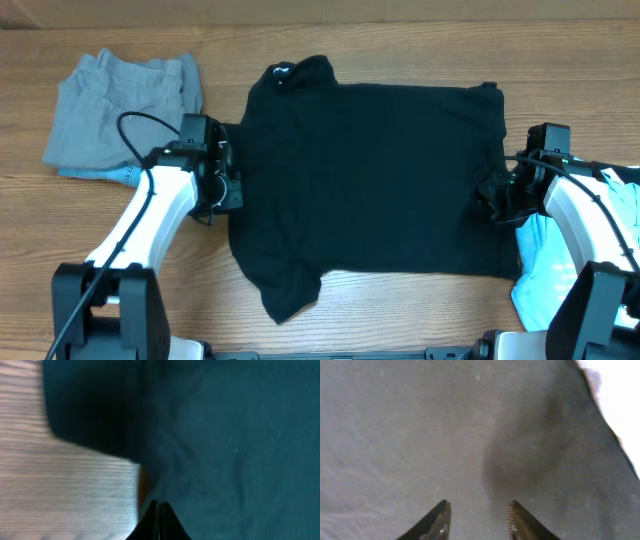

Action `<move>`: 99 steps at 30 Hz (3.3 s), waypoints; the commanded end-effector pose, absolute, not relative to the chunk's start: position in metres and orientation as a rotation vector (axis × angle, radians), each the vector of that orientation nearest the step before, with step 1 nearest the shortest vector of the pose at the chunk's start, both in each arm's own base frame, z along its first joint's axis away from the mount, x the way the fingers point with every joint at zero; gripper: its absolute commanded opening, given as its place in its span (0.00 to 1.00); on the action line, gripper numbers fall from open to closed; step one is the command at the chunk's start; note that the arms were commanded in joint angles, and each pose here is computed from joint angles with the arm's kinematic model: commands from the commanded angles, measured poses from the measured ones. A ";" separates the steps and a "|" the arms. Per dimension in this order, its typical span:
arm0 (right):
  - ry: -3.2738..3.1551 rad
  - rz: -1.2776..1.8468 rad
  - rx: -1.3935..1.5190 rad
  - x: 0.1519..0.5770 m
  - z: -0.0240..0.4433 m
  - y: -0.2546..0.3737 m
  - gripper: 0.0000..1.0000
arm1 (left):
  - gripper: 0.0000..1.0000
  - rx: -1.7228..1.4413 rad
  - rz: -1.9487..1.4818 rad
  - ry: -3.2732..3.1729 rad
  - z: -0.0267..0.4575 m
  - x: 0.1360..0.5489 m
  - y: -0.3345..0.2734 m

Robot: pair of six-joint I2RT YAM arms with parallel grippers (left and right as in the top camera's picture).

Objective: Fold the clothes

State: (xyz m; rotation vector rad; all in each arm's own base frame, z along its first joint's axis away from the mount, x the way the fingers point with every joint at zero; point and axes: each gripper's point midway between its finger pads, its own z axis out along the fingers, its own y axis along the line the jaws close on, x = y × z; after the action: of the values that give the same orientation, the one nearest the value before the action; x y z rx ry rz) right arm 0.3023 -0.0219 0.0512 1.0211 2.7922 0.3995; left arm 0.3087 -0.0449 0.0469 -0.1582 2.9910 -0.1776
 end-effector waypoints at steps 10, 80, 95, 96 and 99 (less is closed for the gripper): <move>2.786 0.531 0.913 0.309 0.058 -0.008 0.36 | 0.04 -0.488 0.180 3.138 -0.046 0.282 0.021; 2.627 0.508 1.036 0.244 0.149 -0.024 0.63 | 0.31 -0.323 -0.257 3.156 0.166 0.243 -0.035; 2.686 0.512 1.070 0.231 0.133 -0.020 0.70 | 0.30 -0.721 -0.548 3.514 0.046 0.122 -0.068; 2.683 0.511 1.068 0.232 0.133 -0.020 0.70 | 0.29 -0.741 -0.602 3.513 0.040 0.117 -0.073; 2.678 0.510 1.062 0.233 0.133 -0.020 0.70 | 0.29 -0.773 -0.642 3.501 0.028 0.109 -0.077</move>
State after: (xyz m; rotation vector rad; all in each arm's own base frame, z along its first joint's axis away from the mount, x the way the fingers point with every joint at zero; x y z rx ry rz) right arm 0.2317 -0.0192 0.1332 1.0765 2.6822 0.5112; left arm 0.1203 -0.0645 0.0337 -0.6816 3.5018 -0.5271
